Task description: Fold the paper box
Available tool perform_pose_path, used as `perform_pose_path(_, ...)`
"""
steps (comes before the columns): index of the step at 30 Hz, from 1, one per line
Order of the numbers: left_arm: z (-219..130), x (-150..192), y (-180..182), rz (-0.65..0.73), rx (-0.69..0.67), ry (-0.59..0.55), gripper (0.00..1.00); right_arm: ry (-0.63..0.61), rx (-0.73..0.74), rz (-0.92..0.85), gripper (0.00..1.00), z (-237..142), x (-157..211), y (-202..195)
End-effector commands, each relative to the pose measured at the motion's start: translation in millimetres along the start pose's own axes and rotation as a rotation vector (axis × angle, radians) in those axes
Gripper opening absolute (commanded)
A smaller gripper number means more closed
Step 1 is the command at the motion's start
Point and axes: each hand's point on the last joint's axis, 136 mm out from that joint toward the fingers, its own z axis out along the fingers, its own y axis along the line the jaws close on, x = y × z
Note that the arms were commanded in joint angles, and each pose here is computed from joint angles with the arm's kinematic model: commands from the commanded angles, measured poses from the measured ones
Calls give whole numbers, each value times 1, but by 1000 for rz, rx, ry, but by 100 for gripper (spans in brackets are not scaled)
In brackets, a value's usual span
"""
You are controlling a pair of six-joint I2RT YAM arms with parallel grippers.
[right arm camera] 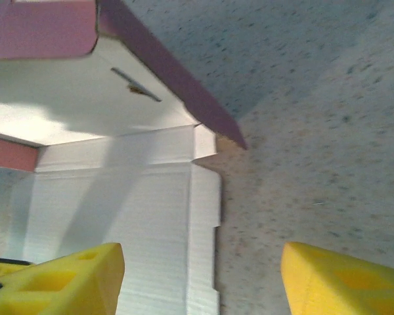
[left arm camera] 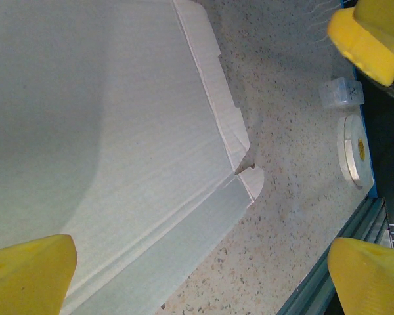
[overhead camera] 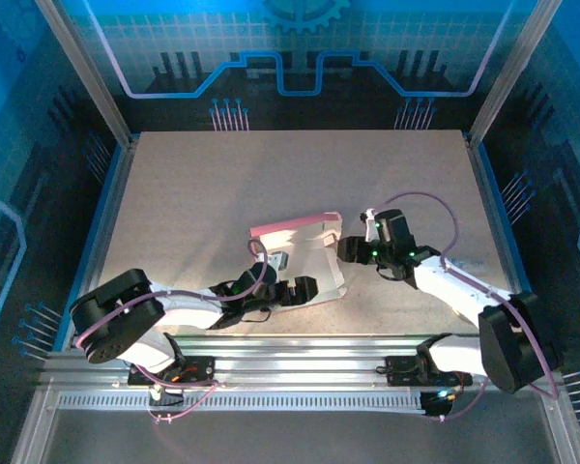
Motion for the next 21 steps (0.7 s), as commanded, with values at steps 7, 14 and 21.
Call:
perform_pose_path(7, 0, 43, 47, -32, -165, 162, 99, 26, 0, -179, 64, -14, -38, 9)
perform_pose_path(14, 0, 44, 47, -32, -165, 163, 99, -13, 8, -184, 64, -18, -69, 18)
perform_pose_path(21, 0, 44, 47, -30, -164, 164, 99, 24, 20, -185, 63, 0, -81, 18)
